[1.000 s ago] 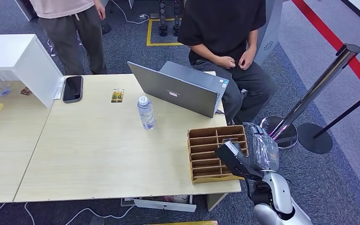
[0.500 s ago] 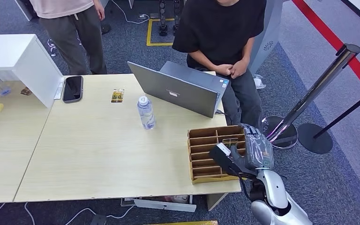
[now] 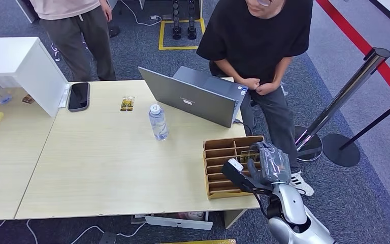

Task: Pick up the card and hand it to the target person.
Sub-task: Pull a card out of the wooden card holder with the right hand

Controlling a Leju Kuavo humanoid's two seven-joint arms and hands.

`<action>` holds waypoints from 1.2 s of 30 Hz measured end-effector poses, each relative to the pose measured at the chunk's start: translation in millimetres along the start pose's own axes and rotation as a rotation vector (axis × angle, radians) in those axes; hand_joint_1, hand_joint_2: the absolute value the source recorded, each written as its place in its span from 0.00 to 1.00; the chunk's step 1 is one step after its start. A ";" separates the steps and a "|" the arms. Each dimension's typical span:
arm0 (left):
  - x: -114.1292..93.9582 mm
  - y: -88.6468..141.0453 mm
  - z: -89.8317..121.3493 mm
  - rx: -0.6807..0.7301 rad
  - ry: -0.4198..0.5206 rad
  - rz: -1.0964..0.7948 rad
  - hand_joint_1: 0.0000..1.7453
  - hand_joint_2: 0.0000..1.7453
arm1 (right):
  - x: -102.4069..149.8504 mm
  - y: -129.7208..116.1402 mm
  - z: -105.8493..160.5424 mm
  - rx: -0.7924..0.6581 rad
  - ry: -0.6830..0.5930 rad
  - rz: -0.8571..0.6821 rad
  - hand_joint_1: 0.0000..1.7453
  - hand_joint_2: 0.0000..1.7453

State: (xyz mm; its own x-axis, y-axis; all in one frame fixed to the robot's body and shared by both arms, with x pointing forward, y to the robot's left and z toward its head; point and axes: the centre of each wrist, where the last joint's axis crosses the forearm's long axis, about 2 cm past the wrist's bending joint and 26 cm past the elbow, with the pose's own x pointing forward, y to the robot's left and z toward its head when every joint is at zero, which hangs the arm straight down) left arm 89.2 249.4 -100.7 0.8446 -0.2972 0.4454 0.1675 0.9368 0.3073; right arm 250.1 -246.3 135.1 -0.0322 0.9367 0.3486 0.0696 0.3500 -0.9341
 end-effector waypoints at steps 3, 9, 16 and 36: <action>0.2 -0.1 0.0 -0.001 -0.001 -0.003 0.00 0.00 | 0.4 1.1 -1.0 0.004 -0.001 0.005 0.55 1.00; 0.6 -0.1 -0.1 -0.001 -0.001 -0.004 0.00 0.00 | 0.1 5.5 -0.6 0.025 0.002 0.016 0.54 1.00; 2.2 0.3 -0.7 0.000 -0.003 -0.001 0.00 0.00 | 0.5 10.2 0.5 0.047 -0.001 0.029 0.52 1.00; 3.2 0.6 -1.1 0.002 -0.001 0.006 0.00 0.00 | 3.2 12.4 -3.1 0.037 -0.021 0.039 0.93 1.00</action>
State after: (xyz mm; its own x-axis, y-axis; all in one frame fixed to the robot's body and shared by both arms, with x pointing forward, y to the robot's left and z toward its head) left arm 92.5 249.3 -100.0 0.8453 -0.2917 0.4477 0.1616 0.9381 0.3062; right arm 253.9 -239.0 124.9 -0.0509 0.9493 0.3101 0.0345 0.3120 -0.9495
